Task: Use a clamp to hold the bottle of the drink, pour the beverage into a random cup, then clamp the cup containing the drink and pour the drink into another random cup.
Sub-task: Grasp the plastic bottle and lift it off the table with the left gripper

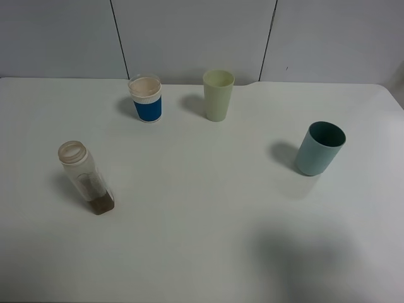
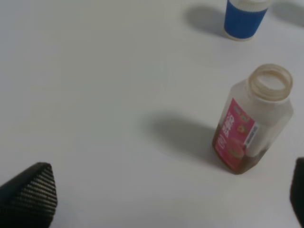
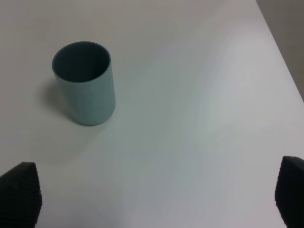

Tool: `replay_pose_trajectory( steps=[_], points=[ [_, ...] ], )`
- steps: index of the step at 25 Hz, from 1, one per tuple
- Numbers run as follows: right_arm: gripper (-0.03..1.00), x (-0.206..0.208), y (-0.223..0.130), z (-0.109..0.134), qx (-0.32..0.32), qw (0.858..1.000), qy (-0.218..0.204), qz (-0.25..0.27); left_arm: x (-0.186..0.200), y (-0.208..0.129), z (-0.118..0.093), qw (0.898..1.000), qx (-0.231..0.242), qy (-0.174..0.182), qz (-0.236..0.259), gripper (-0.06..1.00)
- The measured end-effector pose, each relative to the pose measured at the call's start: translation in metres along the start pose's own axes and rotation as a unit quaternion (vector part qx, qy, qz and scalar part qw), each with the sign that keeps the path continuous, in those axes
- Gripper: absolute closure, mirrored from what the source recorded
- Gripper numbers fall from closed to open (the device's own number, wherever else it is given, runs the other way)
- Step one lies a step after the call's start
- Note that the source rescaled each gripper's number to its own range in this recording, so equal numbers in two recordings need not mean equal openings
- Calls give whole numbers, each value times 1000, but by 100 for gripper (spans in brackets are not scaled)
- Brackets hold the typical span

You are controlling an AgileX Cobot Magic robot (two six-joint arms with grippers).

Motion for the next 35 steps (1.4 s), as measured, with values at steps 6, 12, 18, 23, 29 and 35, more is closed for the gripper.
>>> replay_pose_trajectory(
  steps=[6, 12, 18, 23, 29, 35],
  points=[
    [0, 0, 0, 0, 0, 1000, 0, 0, 0, 0, 0, 1000, 0, 0, 0, -5],
    [0, 0, 0, 0, 0, 1000, 0, 0, 0, 0, 0, 1000, 0, 0, 0, -5],
    [0, 0, 0, 0, 0, 1000, 0, 0, 0, 0, 0, 1000, 0, 0, 0, -5],
    [0, 0, 0, 0, 0, 1000, 0, 0, 0, 0, -5, 1000, 12, -21, 1, -5],
    [0, 0, 0, 0, 0, 1000, 0, 0, -14, 14, -7, 998, 25, -26, 58, -5],
    [0, 0, 0, 0, 0, 1000, 0, 0, -36, 37, -8, 990, 49, -24, 129, -5]
  ],
)
Point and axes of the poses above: a point on each arm's last joint axis where the gripper is mounted, x pointing back along that axis away from the gripper, z along the wrist's bending axis when the last joint is at zero, y = z × x, the point moved 2 cm from there along -x, pointing out along that axis toward the gripper, and after that the axes turned 4 degrees about x, right-handed, at the moved point
